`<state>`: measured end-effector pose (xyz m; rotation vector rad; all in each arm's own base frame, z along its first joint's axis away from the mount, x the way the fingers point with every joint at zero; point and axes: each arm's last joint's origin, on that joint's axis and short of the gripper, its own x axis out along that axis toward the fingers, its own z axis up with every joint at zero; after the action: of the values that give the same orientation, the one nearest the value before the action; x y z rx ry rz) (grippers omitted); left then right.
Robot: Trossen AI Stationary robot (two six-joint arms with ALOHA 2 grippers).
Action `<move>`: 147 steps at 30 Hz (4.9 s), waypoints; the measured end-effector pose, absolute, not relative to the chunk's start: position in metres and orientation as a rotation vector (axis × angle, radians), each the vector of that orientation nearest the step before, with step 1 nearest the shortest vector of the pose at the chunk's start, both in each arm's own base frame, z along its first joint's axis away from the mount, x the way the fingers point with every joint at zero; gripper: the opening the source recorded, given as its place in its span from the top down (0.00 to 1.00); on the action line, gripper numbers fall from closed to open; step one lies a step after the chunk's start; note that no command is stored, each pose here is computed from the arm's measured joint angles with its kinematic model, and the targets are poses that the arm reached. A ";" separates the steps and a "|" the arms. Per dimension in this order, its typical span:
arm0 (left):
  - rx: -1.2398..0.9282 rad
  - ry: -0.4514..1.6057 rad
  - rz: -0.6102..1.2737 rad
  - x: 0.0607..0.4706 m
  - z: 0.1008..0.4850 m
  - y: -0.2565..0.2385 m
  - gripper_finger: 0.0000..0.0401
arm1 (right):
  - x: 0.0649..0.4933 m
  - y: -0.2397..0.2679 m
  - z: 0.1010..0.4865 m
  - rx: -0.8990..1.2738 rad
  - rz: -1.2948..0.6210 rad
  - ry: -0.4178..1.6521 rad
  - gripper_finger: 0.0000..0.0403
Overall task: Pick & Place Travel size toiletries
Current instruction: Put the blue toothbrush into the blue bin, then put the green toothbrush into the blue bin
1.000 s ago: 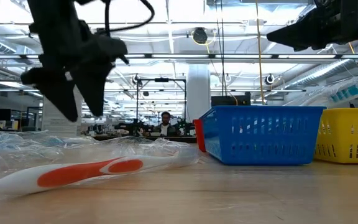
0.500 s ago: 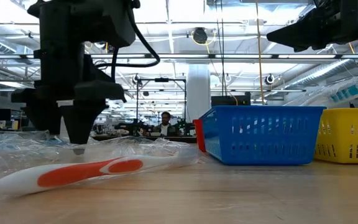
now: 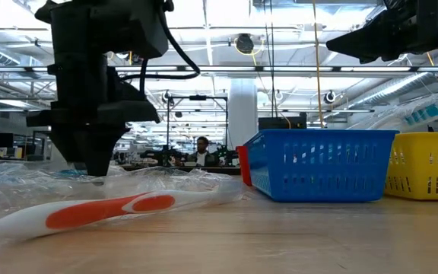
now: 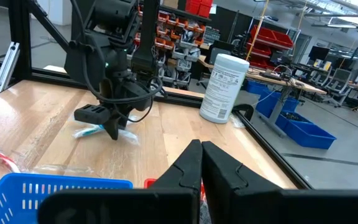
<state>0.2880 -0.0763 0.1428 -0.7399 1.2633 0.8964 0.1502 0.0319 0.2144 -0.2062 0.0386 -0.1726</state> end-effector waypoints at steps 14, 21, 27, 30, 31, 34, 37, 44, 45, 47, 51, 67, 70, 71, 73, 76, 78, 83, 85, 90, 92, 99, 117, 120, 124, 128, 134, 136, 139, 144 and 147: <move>-0.630 1.190 0.667 0.314 0.159 -0.069 0.95 | 0.150 0.032 0.214 -0.207 -0.172 0.039 1.00; -0.442 1.042 0.494 0.346 0.203 -0.075 0.96 | 0.150 0.032 0.214 -0.207 -0.173 0.040 1.00; -0.101 0.721 0.184 0.381 0.244 -0.084 0.94 | 0.150 0.032 0.214 -0.207 -0.173 0.041 1.00; 0.082 0.560 -0.016 0.392 0.253 -0.087 0.91 | 0.150 0.032 0.214 -0.207 -0.173 0.041 1.00; 0.117 0.516 -0.076 0.394 0.254 -0.087 0.91 | 0.150 0.032 0.214 -0.207 -0.172 0.041 1.00; 0.157 0.409 -0.184 0.398 0.253 -0.078 0.94 | 0.150 0.032 0.214 -0.205 -0.173 0.041 1.00; 0.166 0.320 -0.231 0.400 0.250 -0.067 0.98 | 0.150 0.032 0.214 -0.205 -0.173 0.041 1.00; 0.142 0.177 -0.289 0.422 0.223 -0.061 0.93 | 0.150 0.032 0.214 -0.206 -0.173 0.040 1.00; 0.143 0.167 -0.305 0.425 0.217 -0.062 0.93 | 0.150 0.032 0.214 -0.206 -0.173 0.040 1.00; 0.142 0.163 -0.331 0.433 0.205 -0.064 0.94 | 0.150 0.032 0.214 -0.205 -0.174 0.040 1.00; 0.137 0.200 -0.330 0.438 0.194 -0.062 0.98 | 0.150 0.032 0.214 -0.207 -0.173 0.045 1.00; 0.083 0.323 -0.152 0.437 0.183 -0.053 0.60 | 0.150 0.032 0.212 -0.214 -0.172 0.059 1.00; 0.087 0.323 -0.147 0.438 0.183 -0.053 0.56 | 0.150 0.032 0.212 -0.215 -0.172 0.060 1.00; 0.093 0.326 -0.147 0.437 0.182 -0.053 0.54 | 0.150 0.032 0.212 -0.217 -0.172 0.060 1.00; 0.095 0.336 -0.148 0.437 0.182 -0.053 0.53 | 0.150 0.032 0.212 -0.219 -0.172 0.061 1.00; 0.087 0.361 -0.146 0.432 0.191 -0.052 0.51 | 0.150 0.032 0.212 -0.219 -0.172 0.061 1.00; 0.078 0.410 -0.144 0.424 0.202 -0.051 0.52 | 0.150 0.032 0.212 -0.221 -0.172 0.065 1.00; -0.050 0.661 -0.035 0.386 0.231 -0.050 0.54 | 0.150 0.032 0.211 -0.222 -0.171 0.068 1.00; -0.162 0.784 0.056 0.364 0.240 -0.051 0.55 | 0.150 0.032 0.211 -0.222 -0.171 0.069 1.00; -0.427 1.085 0.406 0.317 0.237 -0.067 0.57 | 0.150 0.032 0.211 -0.223 -0.171 0.071 1.00; -0.493 1.168 0.565 0.300 0.231 -0.078 0.59 | 0.150 0.032 0.211 -0.224 -0.171 0.074 1.00; -0.763 1.237 0.962 0.261 0.200 -0.107 0.64 | 0.150 0.032 0.209 -0.229 -0.169 0.087 1.00; -0.861 1.148 1.393 0.222 0.139 -0.072 0.71 | 0.150 0.032 0.210 -0.220 -0.170 0.079 1.00; -0.826 1.083 1.293 0.236 0.138 -0.059 0.71 | 0.150 0.032 0.210 -0.220 -0.170 0.080 1.00; -0.776 0.947 1.087 0.264 0.138 -0.039 0.71 | 0.150 0.032 0.210 -0.220 -0.170 0.080 1.00; -0.636 0.815 0.832 0.294 0.147 -0.023 0.71 | 0.150 0.032 0.210 -0.220 -0.170 0.080 1.00; -0.660 0.910 0.531 0.302 0.155 -0.016 0.71 | 0.150 0.032 0.210 -0.219 -0.170 0.080 1.00; -0.709 0.923 0.522 0.301 0.155 -0.020 0.71 | 0.150 0.032 0.210 -0.219 -0.170 0.080 1.00; -0.771 0.935 0.511 0.300 0.155 -0.031 0.71 | 0.150 0.032 0.210 -0.221 -0.170 0.081 1.00; -0.755 0.977 0.562 0.297 0.144 -0.046 0.71 | 0.150 0.032 0.210 -0.224 -0.170 0.082 1.00; -0.725 1.008 0.623 0.294 0.134 -0.048 0.71 | 0.150 0.032 0.210 -0.225 -0.170 0.082 1.00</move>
<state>0.2944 -0.0484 0.1344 -0.7247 1.0084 0.6230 0.1500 0.0317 0.2100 -0.2251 0.0821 -0.1700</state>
